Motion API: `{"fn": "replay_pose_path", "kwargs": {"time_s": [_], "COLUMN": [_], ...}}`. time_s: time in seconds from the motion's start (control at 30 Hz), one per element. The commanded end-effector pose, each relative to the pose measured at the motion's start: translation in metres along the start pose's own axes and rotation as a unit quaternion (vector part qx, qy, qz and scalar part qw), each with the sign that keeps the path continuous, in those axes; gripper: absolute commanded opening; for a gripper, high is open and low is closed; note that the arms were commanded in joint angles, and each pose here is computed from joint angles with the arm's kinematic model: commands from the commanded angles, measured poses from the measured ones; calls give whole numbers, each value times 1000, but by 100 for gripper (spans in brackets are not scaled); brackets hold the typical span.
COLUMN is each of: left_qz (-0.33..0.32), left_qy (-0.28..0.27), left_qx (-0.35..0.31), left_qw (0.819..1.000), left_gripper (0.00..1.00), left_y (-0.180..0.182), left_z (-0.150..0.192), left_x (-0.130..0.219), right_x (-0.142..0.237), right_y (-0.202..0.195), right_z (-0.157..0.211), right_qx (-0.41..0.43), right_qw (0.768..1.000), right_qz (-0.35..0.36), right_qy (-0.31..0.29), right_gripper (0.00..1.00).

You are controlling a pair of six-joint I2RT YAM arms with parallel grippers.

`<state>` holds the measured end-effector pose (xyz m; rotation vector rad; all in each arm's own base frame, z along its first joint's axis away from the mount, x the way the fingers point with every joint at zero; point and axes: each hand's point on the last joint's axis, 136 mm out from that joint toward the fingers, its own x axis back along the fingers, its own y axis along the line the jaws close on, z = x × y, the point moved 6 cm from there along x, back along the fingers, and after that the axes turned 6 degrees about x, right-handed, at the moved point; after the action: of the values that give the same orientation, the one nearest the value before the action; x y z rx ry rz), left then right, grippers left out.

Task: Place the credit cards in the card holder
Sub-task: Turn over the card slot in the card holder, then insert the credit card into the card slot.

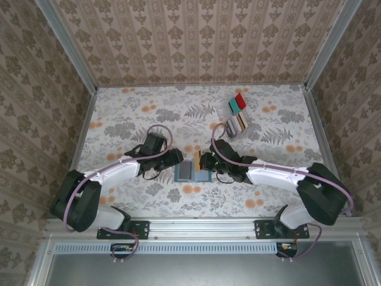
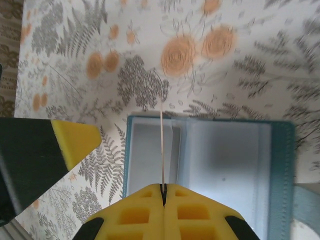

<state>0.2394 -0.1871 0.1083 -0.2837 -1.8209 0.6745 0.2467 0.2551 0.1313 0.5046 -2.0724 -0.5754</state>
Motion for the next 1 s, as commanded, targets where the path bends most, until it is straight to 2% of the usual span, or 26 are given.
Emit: {"fn": "replay_pose_path", "kwargs": {"time_s": [0.0,0.43,0.7,0.97], "left_qz": [7,-5,-15,-25], "left_qy": [27,47,57,60], "left_qx": [7,10,6,3], "left_qw": [1000,999,998,998], "left_gripper": [65,56,44,38], "left_y": [2,10,15,19], "left_z": [5,12,18,23], "left_x": [-7,-19,-25,-28], "right_x": [-13,-27,-35,-27], "right_y": [7,-18,-20,-21], "right_z": [7,27,34,29], "right_qx": [-31,-57,-71,-66], "right_qw": [998,998,996,997], "right_qz": [-51,-30,-50,-40], "right_qy": [2,16,20,6], "right_gripper": [0,0,0,0]}}
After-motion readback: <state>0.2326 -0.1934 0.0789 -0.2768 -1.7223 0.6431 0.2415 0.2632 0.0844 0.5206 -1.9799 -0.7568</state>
